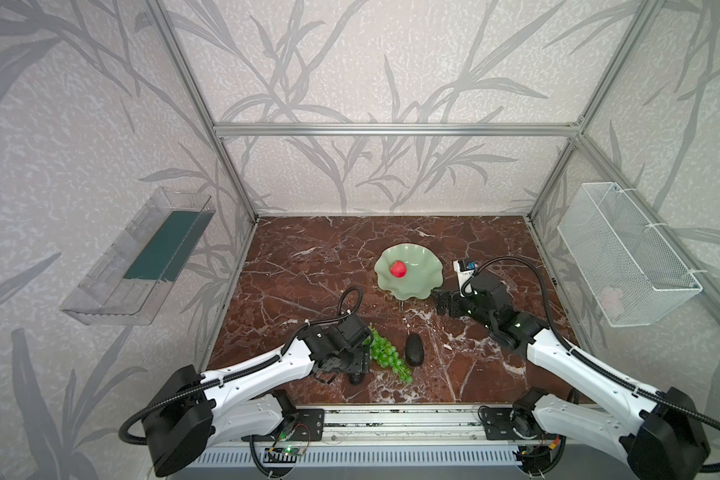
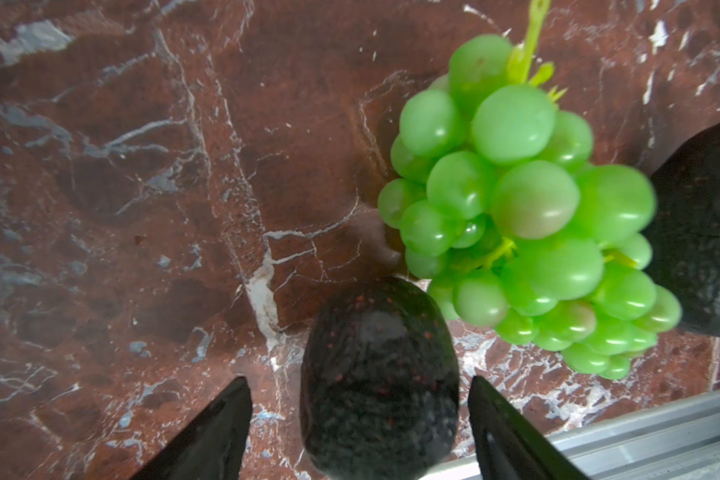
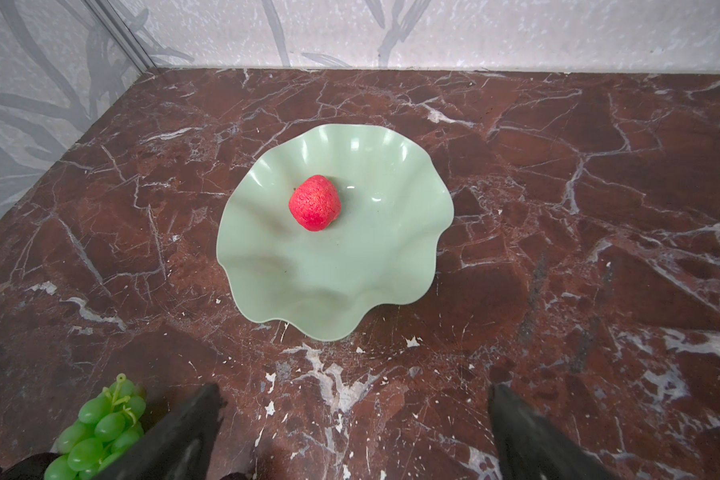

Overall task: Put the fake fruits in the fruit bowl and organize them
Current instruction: 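Grasp the dark avocado with the left gripper and lift it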

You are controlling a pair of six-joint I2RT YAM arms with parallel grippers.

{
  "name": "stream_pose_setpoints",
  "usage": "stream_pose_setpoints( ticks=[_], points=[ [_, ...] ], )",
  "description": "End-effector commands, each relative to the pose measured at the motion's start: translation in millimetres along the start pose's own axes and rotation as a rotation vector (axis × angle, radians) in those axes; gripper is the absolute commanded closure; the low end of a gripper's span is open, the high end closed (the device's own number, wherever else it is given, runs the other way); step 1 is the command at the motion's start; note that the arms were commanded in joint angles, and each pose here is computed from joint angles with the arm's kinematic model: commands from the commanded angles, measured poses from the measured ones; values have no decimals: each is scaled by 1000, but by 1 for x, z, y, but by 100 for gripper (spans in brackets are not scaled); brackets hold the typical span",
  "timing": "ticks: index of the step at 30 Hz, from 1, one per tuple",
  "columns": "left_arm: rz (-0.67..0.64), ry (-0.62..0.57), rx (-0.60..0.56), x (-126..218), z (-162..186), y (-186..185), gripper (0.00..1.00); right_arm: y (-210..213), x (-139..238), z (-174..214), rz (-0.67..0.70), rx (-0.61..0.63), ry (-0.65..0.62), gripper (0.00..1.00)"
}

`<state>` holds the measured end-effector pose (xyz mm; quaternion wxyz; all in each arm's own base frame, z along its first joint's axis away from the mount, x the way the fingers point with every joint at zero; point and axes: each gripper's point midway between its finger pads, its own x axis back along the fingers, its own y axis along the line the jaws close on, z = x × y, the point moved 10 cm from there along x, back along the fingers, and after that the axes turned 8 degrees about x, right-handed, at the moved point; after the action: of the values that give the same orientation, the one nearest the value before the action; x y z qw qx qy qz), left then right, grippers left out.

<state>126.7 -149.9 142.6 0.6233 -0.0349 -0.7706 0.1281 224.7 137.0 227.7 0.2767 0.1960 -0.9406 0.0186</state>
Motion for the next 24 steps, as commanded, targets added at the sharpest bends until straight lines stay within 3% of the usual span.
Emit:
stream_pose_setpoints(
  ticks=[1, 13, 17, 24],
  points=[
    [-28, -10, 21, -6, 1, 4, 23, -2, 3, 1, 18, -13, -17, 1],
    [-40, -21, 14, 1, 1, 7, 48, -2, 0, 4, 16, -23, -14, 1],
    [-60, -102, -18, 28, -6, 7, 49, -2, -1, 5, 18, -28, -12, 1],
    [16, -277, -97, 89, -33, -11, 49, -5, 5, 1, 44, -32, -44, 1]
  ],
)
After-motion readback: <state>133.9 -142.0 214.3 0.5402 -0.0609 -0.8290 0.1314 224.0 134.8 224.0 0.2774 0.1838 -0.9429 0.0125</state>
